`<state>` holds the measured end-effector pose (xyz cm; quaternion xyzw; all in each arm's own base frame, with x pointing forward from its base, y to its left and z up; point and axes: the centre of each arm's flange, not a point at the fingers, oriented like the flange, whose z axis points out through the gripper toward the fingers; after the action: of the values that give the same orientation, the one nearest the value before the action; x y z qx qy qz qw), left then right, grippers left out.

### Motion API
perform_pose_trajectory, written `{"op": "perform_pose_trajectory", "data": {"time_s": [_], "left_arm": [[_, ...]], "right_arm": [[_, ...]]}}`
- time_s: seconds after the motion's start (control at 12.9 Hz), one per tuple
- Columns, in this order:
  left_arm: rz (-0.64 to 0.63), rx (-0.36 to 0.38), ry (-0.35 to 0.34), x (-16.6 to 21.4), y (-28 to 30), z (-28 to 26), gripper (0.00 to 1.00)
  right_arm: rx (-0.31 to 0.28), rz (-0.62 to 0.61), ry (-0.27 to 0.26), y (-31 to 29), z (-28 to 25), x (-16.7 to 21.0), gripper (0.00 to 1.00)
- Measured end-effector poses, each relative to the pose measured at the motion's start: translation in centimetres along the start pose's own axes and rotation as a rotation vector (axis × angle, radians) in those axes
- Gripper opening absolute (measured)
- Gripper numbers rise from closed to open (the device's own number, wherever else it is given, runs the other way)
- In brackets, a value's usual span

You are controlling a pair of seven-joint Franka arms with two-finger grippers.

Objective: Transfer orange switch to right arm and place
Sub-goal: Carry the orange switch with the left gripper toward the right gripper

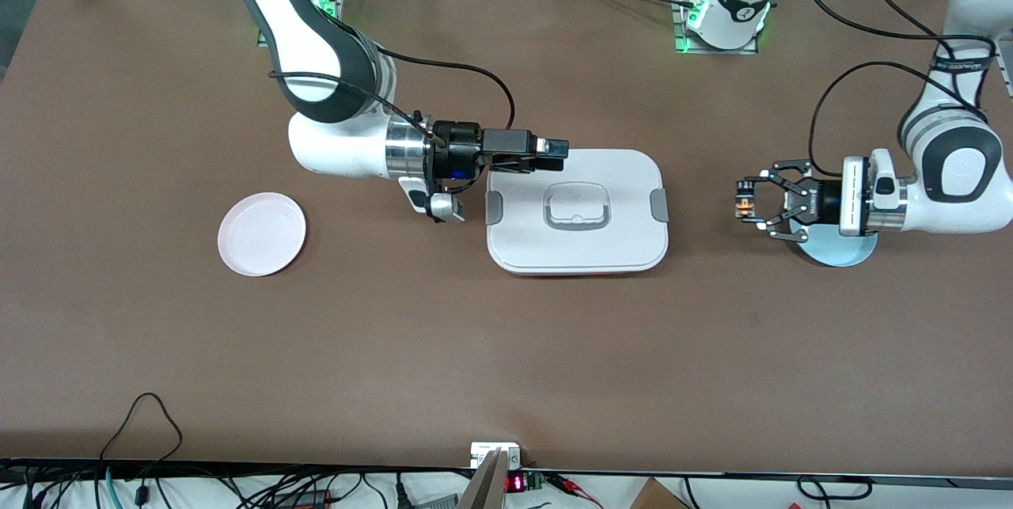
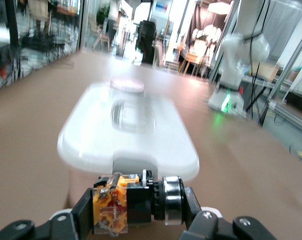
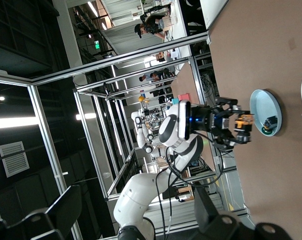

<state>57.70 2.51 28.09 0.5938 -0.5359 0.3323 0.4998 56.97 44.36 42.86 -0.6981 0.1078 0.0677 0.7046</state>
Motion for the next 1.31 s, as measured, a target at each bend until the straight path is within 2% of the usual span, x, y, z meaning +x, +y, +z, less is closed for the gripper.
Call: {"op": "perform_pose_trajectory", "data": {"time_s": [0.15,0.23,0.31,0.46,0.62,0.93,1.31], "left_arm": [[0.056,-0.014,0.14,5.5,-0.8,4.8,0.73],[0.075,-0.026,0.188,8.3,-1.0,7.3,0.73],[0.067,-0.054,0.216,11.1,-1.0,10.0,0.73],[0.046,-0.128,0.231,17.0,-0.2,15.2,0.73],[0.032,-0.139,0.25,21.7,0.6,19.1,0.73],[-0.029,-0.081,0.218,23.5,1.0,24.0,0.73],[-0.038,-0.062,0.208,23.6,0.9,24.5,0.73]], "right_arm": [[0.001,0.006,0.008,0.3,-0.3,0.5,1.0],[0.001,0.007,0.011,0.4,-0.4,0.6,1.0],[0.001,0.007,0.013,0.4,-0.5,0.7,1.0],[0.001,0.008,0.013,0.4,-0.5,0.7,1.0],[0.0,0.008,0.01,0.5,-0.3,0.6,1.0],[-0.011,0.022,0.005,1.7,0.1,0.7,1.0],[-0.012,0.025,0.01,1.9,-0.1,1.0,1.0]]}}
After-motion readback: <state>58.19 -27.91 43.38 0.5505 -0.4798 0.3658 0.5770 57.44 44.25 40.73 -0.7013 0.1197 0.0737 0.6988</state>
